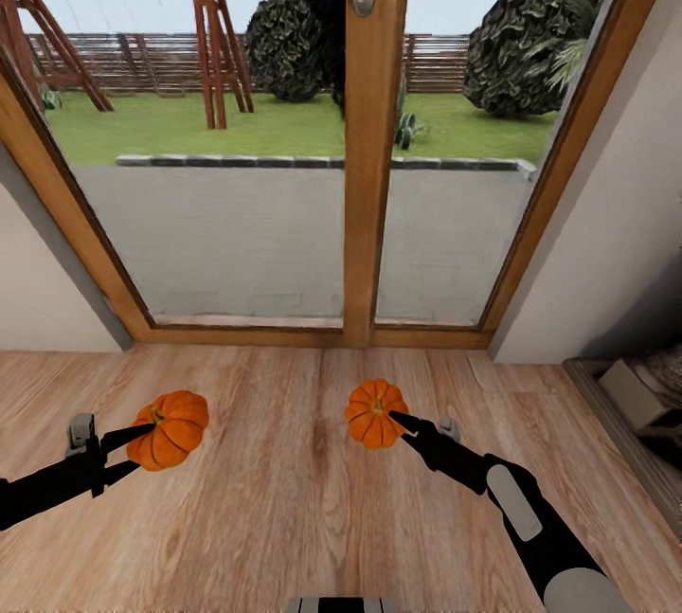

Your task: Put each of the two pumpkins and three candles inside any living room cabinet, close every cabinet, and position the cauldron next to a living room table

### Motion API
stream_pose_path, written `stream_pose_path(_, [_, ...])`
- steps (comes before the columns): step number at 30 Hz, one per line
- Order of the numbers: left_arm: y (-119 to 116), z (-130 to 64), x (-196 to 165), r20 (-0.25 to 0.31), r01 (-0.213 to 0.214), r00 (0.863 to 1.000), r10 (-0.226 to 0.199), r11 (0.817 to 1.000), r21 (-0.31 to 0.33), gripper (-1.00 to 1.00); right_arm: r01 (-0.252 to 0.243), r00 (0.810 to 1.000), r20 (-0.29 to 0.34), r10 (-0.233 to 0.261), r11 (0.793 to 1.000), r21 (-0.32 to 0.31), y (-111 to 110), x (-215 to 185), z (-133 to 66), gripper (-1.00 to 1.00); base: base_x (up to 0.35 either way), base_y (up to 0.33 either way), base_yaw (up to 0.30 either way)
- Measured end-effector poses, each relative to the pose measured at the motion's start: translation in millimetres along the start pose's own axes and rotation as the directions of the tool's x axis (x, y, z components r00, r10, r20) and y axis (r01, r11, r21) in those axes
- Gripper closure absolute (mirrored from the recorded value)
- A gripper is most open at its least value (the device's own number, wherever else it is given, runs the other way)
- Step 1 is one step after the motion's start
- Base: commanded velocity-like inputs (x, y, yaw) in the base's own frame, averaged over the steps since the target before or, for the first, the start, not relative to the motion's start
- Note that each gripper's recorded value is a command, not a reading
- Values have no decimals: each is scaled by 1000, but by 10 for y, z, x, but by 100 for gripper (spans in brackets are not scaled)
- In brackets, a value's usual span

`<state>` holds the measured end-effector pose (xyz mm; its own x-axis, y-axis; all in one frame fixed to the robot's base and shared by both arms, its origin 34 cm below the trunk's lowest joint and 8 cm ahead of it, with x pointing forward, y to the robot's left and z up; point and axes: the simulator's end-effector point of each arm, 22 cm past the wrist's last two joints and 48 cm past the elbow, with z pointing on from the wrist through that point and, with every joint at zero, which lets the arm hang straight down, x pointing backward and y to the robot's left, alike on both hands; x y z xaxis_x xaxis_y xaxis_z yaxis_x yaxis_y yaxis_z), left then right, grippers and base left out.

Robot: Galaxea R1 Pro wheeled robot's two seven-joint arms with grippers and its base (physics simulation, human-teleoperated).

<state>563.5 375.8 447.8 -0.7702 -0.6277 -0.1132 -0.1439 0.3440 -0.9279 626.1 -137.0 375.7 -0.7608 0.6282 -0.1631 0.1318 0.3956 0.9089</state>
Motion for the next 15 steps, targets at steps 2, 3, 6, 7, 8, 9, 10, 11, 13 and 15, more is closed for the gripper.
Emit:
stream_pose_path(2, [-46, -12, -11, 3, -4, 1000, 4, 1000, 8, 100, 4, 1000, 4, -4, 1000, -6, 47, -18, -12, 100, -54, 3, 0])
stream_pose_path(3, [-49, -11, -10, 4, -2, 1000, 2, 1000, 10, 100, 3, 1000, 4, -3, 1000, -7, 48, -20, -13, 100, -27, 1, 0])
stream_pose_path(6, [-45, -8, -9, 3, -4, 1000, 4, 1000, 8, 100, 4, 1000, 4, -4, 1000, 8, 13, -20, -14, 100, -11, 1, 0])
stream_pose_path(7, [-46, -7, -8, 3, -4, 1000, 4, 1000, 8, 100, 4, 1000, 4, -4, 1000, 18, -9, -18, -13, 100, -4, 0, 0])
stream_pose_path(8, [-44, -8, -10, 3, -5, 1000, 5, 1000, 7, 100, 4, 1000, 3, -5, 1000, 25, -22, -16, -12, 100, -2, 0, 0])
stream_pose_path(9, [-44, -10, -11, 3, -5, 1000, 5, 1000, 7, 100, 3, 1000, 4, -3, 1000, 28, -30, -16, -11, 100, -1, 0, 0])
stream_pose_path(10, [-45, -10, -12, 4, -5, 1000, 5, 1000, 7, 100, 3, 1000, 4, -3, 999, 33, -39, -15, -11, 100, 0, 0, 0])
stream_pose_path(11, [-62, -17, -16, 5, -8, 1000, 8, 1000, 9, 100, 6, 1000, 5, -6, 999, 34, -25, -22, -16, 100, 0, 0, 0])
stream_pose_path(13, [-108, -32, -26, 9, -11, 1000, 11, 1000, 17, 100, 10, 1000, 5, -10, 999, 30, 20, -25, -21, 100, 0, 0, 0])
stream_pose_path(15, [-143, -45, -33, 12, -18, 1000, 18, 1000, 21, 100, 24, 1000, -7, -24, 999, 28, 66, 11, -11, 100, 0, 0, 0])
